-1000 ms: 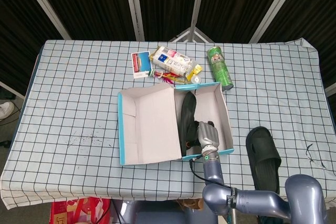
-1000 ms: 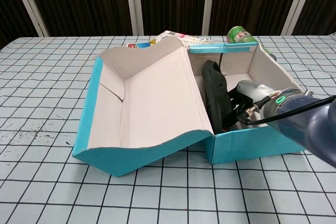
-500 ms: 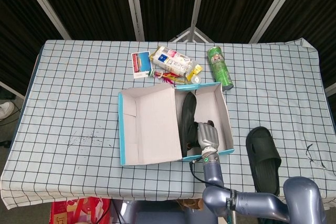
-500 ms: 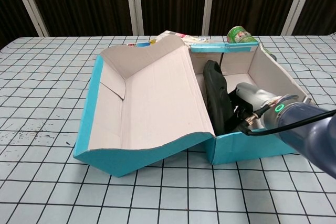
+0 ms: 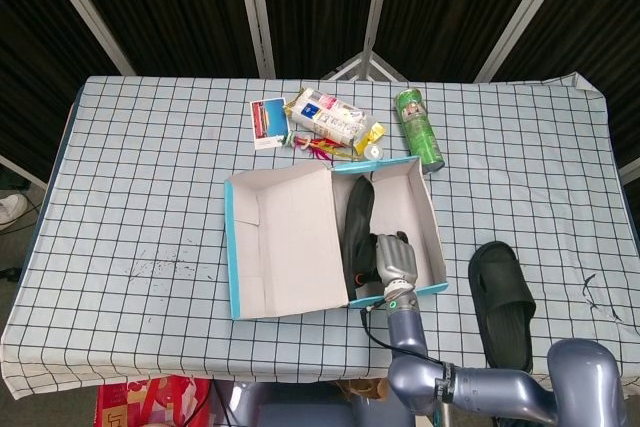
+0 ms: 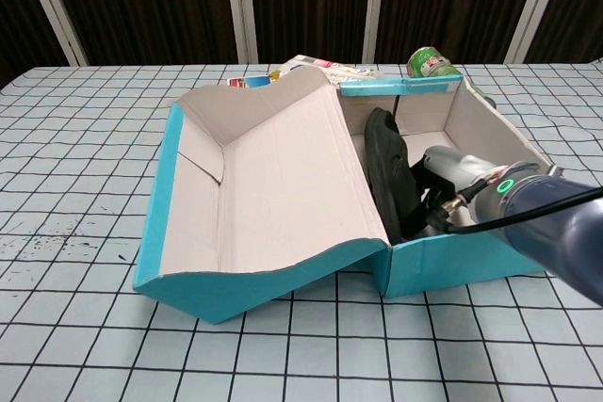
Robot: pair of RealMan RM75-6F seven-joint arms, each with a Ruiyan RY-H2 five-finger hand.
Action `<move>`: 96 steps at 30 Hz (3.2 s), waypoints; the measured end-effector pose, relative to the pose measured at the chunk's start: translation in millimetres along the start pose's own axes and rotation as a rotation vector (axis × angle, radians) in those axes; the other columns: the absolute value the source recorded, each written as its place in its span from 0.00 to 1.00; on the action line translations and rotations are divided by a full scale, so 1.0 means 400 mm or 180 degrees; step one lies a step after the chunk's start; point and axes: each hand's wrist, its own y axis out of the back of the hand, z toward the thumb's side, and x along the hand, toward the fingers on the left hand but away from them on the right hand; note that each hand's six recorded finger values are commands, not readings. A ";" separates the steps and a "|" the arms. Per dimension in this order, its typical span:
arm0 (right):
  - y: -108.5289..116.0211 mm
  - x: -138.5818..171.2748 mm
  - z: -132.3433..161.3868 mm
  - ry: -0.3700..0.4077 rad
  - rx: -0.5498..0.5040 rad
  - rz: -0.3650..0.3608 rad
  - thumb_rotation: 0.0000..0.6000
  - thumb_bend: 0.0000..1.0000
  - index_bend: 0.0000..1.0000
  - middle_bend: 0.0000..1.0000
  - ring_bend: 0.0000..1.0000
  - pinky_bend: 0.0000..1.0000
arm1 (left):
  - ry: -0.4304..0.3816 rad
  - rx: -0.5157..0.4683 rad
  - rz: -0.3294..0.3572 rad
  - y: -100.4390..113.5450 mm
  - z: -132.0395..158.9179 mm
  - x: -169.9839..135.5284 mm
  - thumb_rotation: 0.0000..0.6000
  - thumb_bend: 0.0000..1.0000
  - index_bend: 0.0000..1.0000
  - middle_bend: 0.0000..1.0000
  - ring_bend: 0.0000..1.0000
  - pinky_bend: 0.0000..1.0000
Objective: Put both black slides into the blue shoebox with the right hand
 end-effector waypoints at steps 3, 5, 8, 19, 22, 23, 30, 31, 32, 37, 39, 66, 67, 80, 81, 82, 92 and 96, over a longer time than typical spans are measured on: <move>0.013 0.002 0.008 -0.0005 -0.0053 0.0009 1.00 0.57 0.35 0.23 0.17 0.08 | 0.0001 0.0002 -0.0002 0.000 0.000 0.000 1.00 0.37 0.09 0.00 0.00 0.09; 0.025 0.004 0.016 -0.0003 -0.0118 -0.0005 1.00 0.57 0.32 0.20 0.14 0.08 | 0.0000 0.0002 -0.0003 0.000 0.000 0.000 1.00 0.37 0.09 0.00 0.00 0.09; 0.045 0.006 0.030 -0.0004 -0.0251 -0.0034 1.00 0.55 0.28 0.17 0.12 0.08 | -0.0001 0.0002 -0.0003 -0.001 0.000 0.000 1.00 0.37 0.09 0.00 0.00 0.09; 0.113 0.028 0.056 -0.0040 -0.0373 -0.0096 1.00 0.49 0.22 0.12 0.08 0.07 | -0.0009 -0.0004 -0.0008 -0.001 0.001 -0.001 1.00 0.37 0.09 0.00 0.00 0.09; 0.124 0.034 0.058 -0.0053 -0.0305 -0.0081 1.00 0.49 0.20 0.10 0.06 0.06 | -0.0012 -0.0007 -0.0007 0.000 0.001 -0.002 1.00 0.37 0.09 0.00 0.00 0.09; 0.129 0.037 0.059 -0.0060 -0.0274 -0.0073 1.00 0.48 0.19 0.09 0.06 0.05 | -0.0012 -0.0007 -0.0007 0.000 0.001 -0.002 1.00 0.37 0.09 0.00 0.00 0.09; 0.145 0.051 0.057 -0.0092 -0.0120 0.0000 1.00 0.46 0.16 0.07 0.03 0.03 | -0.0014 -0.0009 -0.0014 0.000 0.002 -0.003 1.00 0.37 0.09 0.00 0.00 0.09; 0.147 0.052 0.057 -0.0092 -0.0111 0.0012 1.00 0.45 0.16 0.07 0.03 0.03 | -0.0015 -0.0009 -0.0013 0.000 0.002 -0.003 1.00 0.37 0.09 0.00 0.00 0.09; 0.150 0.054 0.057 -0.0090 -0.0099 0.0028 1.00 0.45 0.15 0.07 0.03 0.03 | -0.0016 -0.0008 -0.0013 0.000 0.002 -0.004 1.00 0.37 0.09 0.00 0.00 0.09; 0.160 0.055 0.050 -0.0110 -0.0038 0.0087 1.00 0.44 0.13 0.07 0.03 0.02 | -0.0011 -0.0007 -0.0011 0.000 0.002 -0.004 1.00 0.37 0.09 0.00 0.00 0.09; 0.162 0.056 0.045 -0.0124 -0.0009 0.0125 1.00 0.43 0.13 0.07 0.03 0.02 | -0.0010 -0.0006 -0.0013 0.000 0.002 -0.004 1.00 0.37 0.09 0.00 0.00 0.09; 0.186 0.061 0.027 -0.0090 -0.0021 0.0228 1.00 0.19 0.00 0.00 0.02 0.01 | -0.0012 0.0000 -0.0019 -0.002 0.003 -0.002 1.00 0.37 0.09 0.00 0.00 0.09; 0.191 0.062 0.027 -0.0090 -0.0013 0.0212 1.00 0.19 0.00 0.00 0.02 0.01 | -0.0013 0.0001 -0.0021 -0.002 0.004 -0.002 1.00 0.37 0.09 0.00 0.00 0.09; 0.290 0.099 0.004 -0.0240 0.0310 -0.0022 1.00 0.19 0.03 0.04 0.09 0.02 | 0.0001 -0.0006 -0.0017 -0.001 0.002 -0.003 1.00 0.37 0.09 0.00 0.00 0.09; 0.293 0.102 0.004 -0.0239 0.0313 -0.0030 1.00 0.19 0.05 0.06 0.11 0.04 | 0.0001 -0.0008 -0.0016 -0.001 0.002 -0.004 1.00 0.37 0.09 0.00 0.00 0.09; 0.298 0.108 0.003 -0.0241 0.0321 -0.0044 1.00 0.20 0.06 0.07 0.12 0.05 | 0.0002 -0.0010 -0.0012 0.000 0.002 -0.004 1.00 0.37 0.09 0.00 0.00 0.09; 0.403 0.166 -0.036 -0.0338 0.0140 -0.0474 1.00 0.48 0.35 0.36 0.39 0.40 | 0.0010 -0.0030 0.0010 0.006 -0.002 -0.007 1.00 0.37 0.09 0.00 0.00 0.09; 0.443 0.163 -0.075 -0.0397 0.0209 -0.0740 1.00 0.54 0.45 0.39 0.44 0.50 | 0.0006 -0.0022 0.0012 0.006 -0.001 -0.008 1.00 0.37 0.09 0.00 0.00 0.09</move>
